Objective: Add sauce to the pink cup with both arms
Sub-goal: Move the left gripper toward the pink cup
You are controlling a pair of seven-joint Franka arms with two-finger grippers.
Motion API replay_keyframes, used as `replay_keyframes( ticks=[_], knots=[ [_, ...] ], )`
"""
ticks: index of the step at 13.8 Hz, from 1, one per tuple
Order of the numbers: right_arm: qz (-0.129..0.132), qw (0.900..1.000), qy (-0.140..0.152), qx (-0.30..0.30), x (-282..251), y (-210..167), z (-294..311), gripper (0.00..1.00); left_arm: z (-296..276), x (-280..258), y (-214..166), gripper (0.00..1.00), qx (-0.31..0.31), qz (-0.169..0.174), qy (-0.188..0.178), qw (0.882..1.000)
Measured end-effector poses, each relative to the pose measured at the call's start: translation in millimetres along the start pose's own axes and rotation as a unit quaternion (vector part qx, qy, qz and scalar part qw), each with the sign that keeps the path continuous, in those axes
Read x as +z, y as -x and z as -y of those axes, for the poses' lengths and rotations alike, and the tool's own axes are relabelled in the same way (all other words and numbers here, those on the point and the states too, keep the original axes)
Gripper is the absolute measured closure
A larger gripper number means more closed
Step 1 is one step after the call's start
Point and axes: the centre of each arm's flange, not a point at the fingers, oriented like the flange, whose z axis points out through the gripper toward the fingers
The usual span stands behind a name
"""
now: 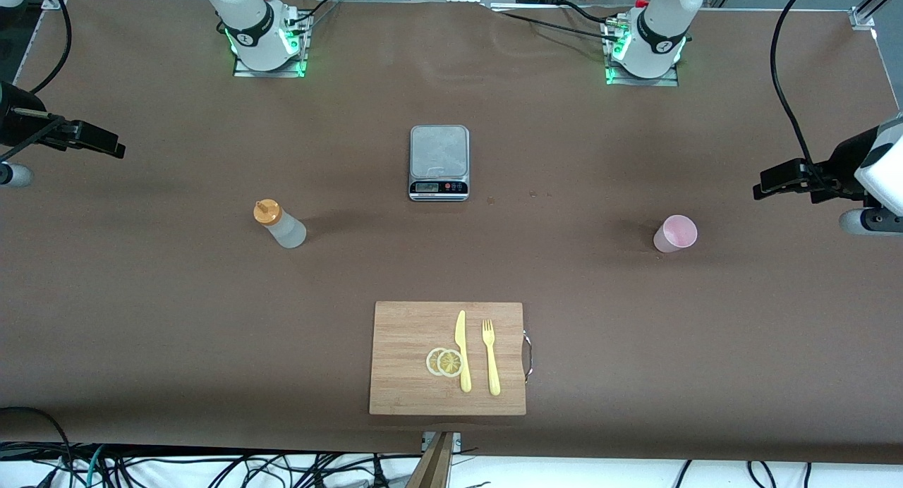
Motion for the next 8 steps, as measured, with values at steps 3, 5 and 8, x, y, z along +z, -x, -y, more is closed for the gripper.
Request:
replay_keyframes(
  ticks=[3, 5, 8],
  knots=[
    [0.000, 1.000, 0.000, 0.000, 0.1, 0.0, 0.0, 0.00, -1.8, 0.3, 0.0, 0.00, 0.001, 0.001, 0.000, 1.000],
    [0.000, 1.000, 0.000, 0.000, 0.1, -0.1, 0.0, 0.00, -1.8, 0.8, -0.2, 0.00, 0.001, 0.001, 0.000, 1.000],
    [0.000, 1.000, 0.000, 0.000, 0.2, -0.1, 0.0, 0.00, -3.8, 1.1, -0.1, 0.00, 0.003, 0.001, -0.001, 1.000]
  ],
)
